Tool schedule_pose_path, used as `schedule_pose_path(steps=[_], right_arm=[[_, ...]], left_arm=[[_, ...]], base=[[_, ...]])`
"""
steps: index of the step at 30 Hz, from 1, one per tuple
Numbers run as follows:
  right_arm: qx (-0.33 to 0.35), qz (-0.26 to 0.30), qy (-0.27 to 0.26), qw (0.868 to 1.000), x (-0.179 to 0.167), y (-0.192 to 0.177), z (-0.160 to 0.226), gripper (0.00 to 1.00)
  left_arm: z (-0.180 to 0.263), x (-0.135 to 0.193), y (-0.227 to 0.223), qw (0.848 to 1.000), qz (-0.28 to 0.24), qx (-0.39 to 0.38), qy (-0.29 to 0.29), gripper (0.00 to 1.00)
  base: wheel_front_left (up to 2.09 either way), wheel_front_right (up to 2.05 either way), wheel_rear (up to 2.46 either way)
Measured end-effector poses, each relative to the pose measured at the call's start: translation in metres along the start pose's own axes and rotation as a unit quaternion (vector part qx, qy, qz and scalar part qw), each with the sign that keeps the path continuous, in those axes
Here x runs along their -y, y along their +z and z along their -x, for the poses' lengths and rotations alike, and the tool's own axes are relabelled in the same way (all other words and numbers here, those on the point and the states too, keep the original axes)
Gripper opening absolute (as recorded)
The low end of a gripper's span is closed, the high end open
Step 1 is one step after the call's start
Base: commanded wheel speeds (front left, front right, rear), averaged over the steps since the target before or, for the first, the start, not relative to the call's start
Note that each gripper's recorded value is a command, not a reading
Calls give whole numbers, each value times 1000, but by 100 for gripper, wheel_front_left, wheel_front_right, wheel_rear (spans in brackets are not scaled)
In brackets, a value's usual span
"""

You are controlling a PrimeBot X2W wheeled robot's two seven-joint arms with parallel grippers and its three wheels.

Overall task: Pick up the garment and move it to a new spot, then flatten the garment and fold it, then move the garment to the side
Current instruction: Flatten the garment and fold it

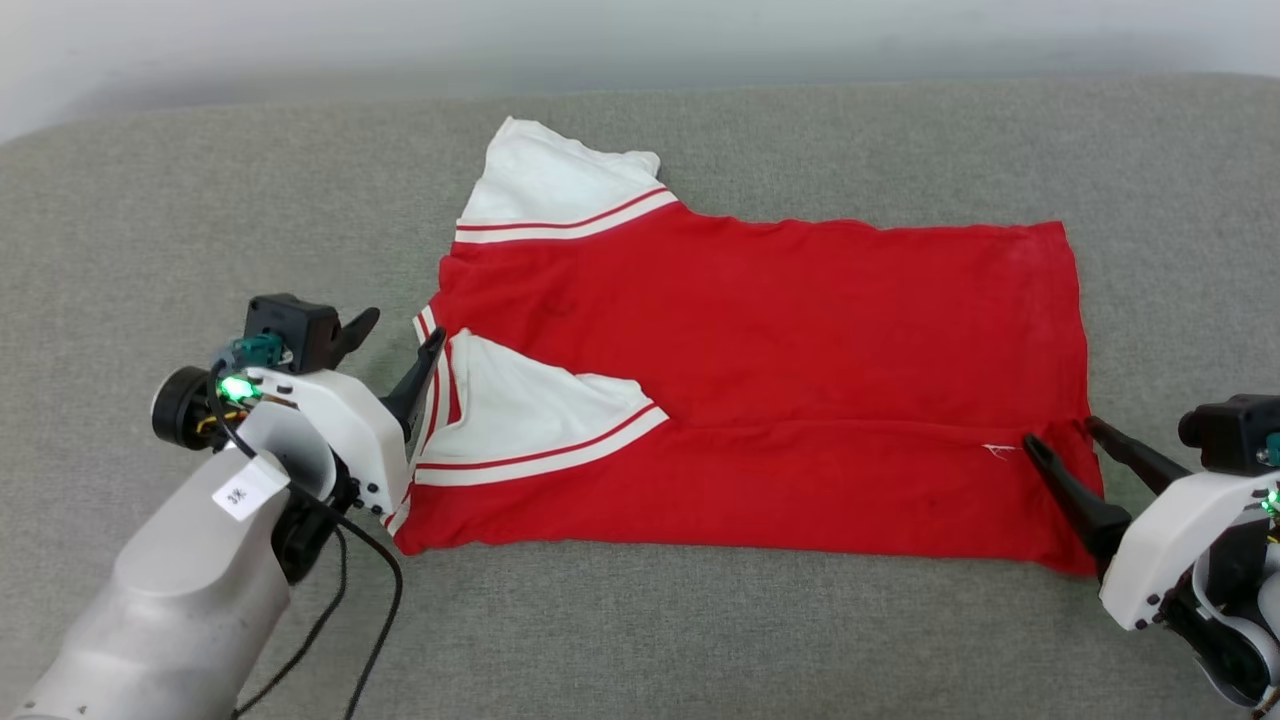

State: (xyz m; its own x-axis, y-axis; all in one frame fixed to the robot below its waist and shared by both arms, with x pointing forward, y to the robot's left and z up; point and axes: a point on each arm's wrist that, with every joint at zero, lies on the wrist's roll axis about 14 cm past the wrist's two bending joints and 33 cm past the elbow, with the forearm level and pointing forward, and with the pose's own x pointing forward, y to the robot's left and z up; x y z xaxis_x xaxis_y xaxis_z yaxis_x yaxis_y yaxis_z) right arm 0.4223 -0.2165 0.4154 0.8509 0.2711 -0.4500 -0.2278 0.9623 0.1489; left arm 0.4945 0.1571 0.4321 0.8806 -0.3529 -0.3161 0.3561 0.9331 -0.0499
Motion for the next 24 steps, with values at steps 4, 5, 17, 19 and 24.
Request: schedule_pose_path(steps=[4,5,17,19,24], right_arm=[[13,0,2,1000,-3,6,7,100],[16,0,3,1000,-3,8,8,100],[22,6,13,1000,-15,15,11,100],[20,5,13,1000,-15,14,11,100],[18,0,8,1000,-13,12,13,100]], left_arm=[[7,-4,18,1000,-22,-4,-3,100],[9,-4,22,1000,-24,-8,-5,100],[40,3,2,967,10,-251,-41,100],[46,6,-6,957,10,-286,-50,100],[55,16,-25,939,24,-336,-72,100]], base=[[0,0,0],[0,0,0],[0,0,0],[0,0,0],[0,0,0]])
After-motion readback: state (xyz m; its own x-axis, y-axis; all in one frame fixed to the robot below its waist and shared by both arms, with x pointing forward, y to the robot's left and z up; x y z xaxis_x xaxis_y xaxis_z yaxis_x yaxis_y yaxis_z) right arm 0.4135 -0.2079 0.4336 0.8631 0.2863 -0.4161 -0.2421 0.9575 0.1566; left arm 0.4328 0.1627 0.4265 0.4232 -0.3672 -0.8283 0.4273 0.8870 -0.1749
